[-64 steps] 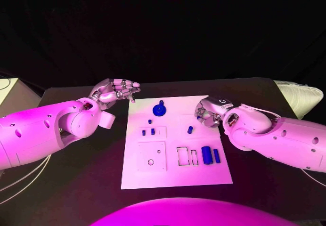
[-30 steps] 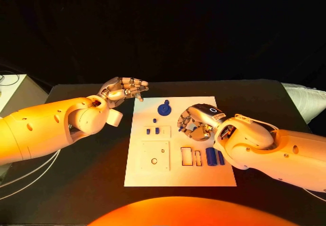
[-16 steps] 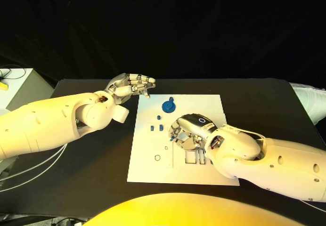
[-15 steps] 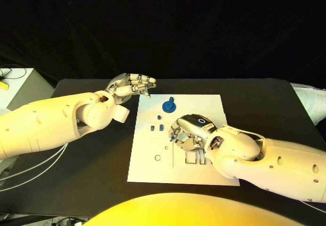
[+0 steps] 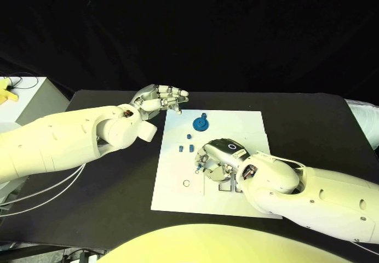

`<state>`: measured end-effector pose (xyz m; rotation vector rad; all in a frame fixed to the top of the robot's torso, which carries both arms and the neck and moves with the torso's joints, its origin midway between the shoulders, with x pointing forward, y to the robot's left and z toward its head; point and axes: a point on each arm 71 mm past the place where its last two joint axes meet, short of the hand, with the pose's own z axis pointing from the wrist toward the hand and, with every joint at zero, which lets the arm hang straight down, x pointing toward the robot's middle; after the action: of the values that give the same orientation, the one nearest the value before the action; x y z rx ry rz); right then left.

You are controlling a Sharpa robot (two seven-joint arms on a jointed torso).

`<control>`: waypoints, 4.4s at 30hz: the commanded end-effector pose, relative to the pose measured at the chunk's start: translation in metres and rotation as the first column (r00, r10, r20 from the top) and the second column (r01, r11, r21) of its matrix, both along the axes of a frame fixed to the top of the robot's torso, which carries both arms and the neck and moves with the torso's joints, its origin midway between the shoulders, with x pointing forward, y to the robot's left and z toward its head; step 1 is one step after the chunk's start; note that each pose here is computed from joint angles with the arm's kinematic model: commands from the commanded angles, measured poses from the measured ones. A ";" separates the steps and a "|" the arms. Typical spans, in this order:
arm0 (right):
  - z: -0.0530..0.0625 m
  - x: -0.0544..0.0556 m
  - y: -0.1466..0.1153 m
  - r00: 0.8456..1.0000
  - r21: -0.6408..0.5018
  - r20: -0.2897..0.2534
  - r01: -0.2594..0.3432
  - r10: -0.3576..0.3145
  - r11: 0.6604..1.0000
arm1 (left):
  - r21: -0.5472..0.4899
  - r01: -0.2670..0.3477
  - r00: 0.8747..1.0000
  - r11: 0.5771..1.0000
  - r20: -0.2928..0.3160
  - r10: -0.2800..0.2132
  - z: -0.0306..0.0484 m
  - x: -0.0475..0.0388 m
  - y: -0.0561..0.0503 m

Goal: Assemble the parts on the task board

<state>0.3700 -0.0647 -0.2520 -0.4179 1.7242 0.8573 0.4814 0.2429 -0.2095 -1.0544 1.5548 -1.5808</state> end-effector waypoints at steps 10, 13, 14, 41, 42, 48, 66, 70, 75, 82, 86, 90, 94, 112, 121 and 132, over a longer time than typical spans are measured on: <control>-0.008 -0.004 0.005 1.000 -0.031 0.001 -0.028 0.028 0.999 | -0.011 0.021 1.000 1.000 -0.001 -0.021 0.0007 -0.0005 -0.004; -0.009 -0.003 0.005 1.000 -0.038 -0.003 -0.027 0.027 0.999 | -0.010 0.020 1.000 1.000 -0.001 -0.020 0.0007 -0.0005 -0.004; -0.010 -0.003 0.005 1.000 -0.040 -0.004 -0.027 0.027 0.999 | -0.010 0.020 1.000 1.000 -0.001 -0.020 0.0007 -0.0005 -0.004; -0.022 -0.003 0.007 0.998 -0.057 -0.042 -0.057 0.055 0.997 | -0.007 0.020 1.000 1.000 0.000 -0.020 0.0007 -0.0008 -0.002; -0.022 -0.003 0.007 0.997 -0.055 -0.043 -0.058 0.056 0.997 | -0.007 0.020 1.000 1.000 0.000 -0.020 0.0007 -0.0008 -0.002; -0.023 -0.003 0.006 0.997 -0.036 -0.058 -0.058 0.056 0.998 | -0.006 0.019 1.000 1.000 -0.001 -0.019 0.0006 -0.0007 -0.001; -0.017 0.000 -0.001 1.000 0.050 -0.030 0.000 0.002 0.999 | -0.001 0.015 1.000 1.000 -0.006 -0.015 0.0001 -0.0004 0.001; -0.015 -0.001 -0.006 1.000 0.068 -0.029 0.012 -0.010 0.998 | -0.001 0.015 1.000 1.000 -0.007 -0.015 0.0000 -0.0003 0.001; -0.009 -0.001 -0.017 0.999 0.091 -0.034 0.035 -0.032 0.995 | 0.000 0.011 1.000 1.000 -0.008 -0.011 -0.0002 0.0001 0.003; 0.018 0.012 -0.052 0.992 0.154 -0.063 0.122 -0.113 0.981 | 0.001 0.009 1.000 1.000 -0.008 -0.009 -0.0005 0.0005 0.004; 0.032 0.029 -0.075 0.987 0.094 -0.029 0.162 -0.159 0.982 | 0.000 0.009 1.000 1.000 -0.009 -0.009 -0.0008 0.0010 0.004; 0.039 0.045 -0.096 0.980 0.027 -0.004 0.199 -0.199 0.980 | -0.001 0.012 1.000 1.000 -0.010 -0.012 -0.0009 0.0012 0.003; 0.040 0.052 -0.106 0.977 -0.008 0.005 0.215 -0.215 0.977 | 0.000 0.011 1.000 1.000 -0.011 -0.011 -0.0011 0.0015 0.003; 0.029 0.060 -0.112 0.984 -0.188 0.007 0.178 -0.180 0.966 | 0.000 0.012 1.000 1.000 -0.013 -0.012 -0.0016 0.0022 0.003; 0.027 0.054 -0.100 0.988 -0.163 -0.001 0.155 -0.157 0.974 | 0.002 0.014 1.000 1.000 -0.014 -0.014 -0.0019 0.0023 0.003; 0.027 0.052 -0.093 0.988 -0.130 0.010 0.156 -0.157 0.979 | 0.004 0.015 1.000 1.000 -0.015 -0.015 -0.0022 0.0026 0.003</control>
<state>0.4225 -0.1587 -0.2254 -0.3639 1.8133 0.6338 0.4845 0.2486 -0.2126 -1.0674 1.5707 -1.5572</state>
